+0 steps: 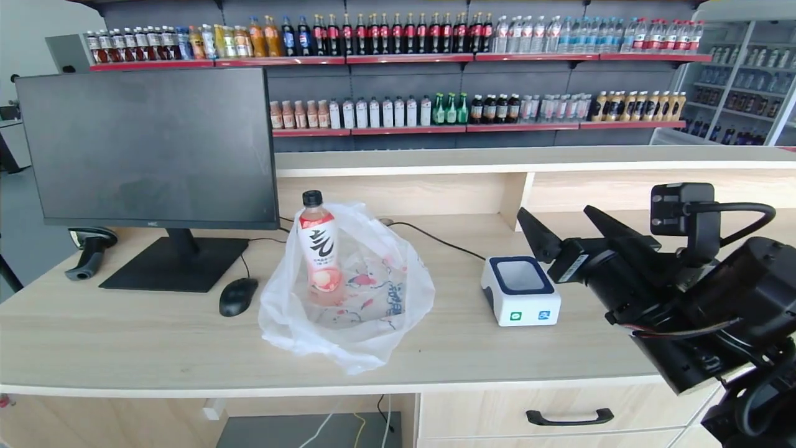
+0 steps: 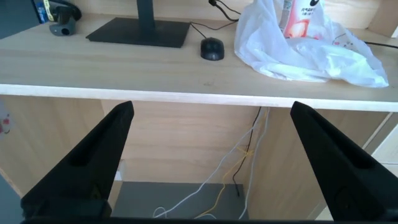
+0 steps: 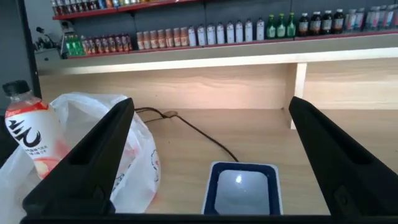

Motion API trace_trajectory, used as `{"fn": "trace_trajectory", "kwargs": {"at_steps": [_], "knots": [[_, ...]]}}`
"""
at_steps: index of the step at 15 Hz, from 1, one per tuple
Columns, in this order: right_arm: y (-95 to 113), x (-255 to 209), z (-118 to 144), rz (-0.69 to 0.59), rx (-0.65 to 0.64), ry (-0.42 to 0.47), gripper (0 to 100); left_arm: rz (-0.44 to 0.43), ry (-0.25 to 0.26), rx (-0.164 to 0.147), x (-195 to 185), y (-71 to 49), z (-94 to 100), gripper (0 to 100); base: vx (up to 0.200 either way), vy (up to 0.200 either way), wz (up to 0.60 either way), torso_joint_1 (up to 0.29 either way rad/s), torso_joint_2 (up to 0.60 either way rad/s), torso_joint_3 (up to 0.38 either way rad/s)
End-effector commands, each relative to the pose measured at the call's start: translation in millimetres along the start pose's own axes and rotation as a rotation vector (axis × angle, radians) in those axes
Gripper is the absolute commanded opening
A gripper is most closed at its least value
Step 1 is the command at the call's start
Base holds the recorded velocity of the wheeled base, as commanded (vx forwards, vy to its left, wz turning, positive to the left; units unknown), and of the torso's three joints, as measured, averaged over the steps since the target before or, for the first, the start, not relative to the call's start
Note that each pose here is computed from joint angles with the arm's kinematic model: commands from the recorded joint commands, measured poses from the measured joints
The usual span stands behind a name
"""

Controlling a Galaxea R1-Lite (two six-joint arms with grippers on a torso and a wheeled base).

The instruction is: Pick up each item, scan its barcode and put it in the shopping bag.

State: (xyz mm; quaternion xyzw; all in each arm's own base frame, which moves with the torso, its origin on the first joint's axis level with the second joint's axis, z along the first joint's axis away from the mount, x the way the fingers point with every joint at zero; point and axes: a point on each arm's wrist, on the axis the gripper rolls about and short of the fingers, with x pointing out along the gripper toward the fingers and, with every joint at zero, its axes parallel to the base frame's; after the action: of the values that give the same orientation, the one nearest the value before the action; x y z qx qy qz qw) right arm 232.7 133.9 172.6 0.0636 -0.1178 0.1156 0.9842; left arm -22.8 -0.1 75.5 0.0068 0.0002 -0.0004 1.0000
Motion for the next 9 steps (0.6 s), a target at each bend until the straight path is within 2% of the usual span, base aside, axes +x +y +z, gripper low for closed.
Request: {"fn": "trace_trajectory", "kwargs": {"at_steps": [1,3,9], "knots": [[-7.2,-4.4,-1.7,-0.021,-0.010,0.016,100,0.001,0.001,0.000,0.0,0.0,-0.2,100,0.000,-0.200,0.00,-0.007,0.01,0.002],[-13.8,-5.9,0.2,-0.042,-0.018,0.012,100,0.001,0.000,-0.001,0.0,0.0,0.0,100,0.000,-0.200,0.00,0.002,0.00,0.007],[-13.9,-7.9,3.0,-0.040,-0.015,0.005,100,-0.001,0.000,-0.001,0.0,0.0,0.0,100,0.000,-0.200,0.00,0.004,0.00,0.003]]}}
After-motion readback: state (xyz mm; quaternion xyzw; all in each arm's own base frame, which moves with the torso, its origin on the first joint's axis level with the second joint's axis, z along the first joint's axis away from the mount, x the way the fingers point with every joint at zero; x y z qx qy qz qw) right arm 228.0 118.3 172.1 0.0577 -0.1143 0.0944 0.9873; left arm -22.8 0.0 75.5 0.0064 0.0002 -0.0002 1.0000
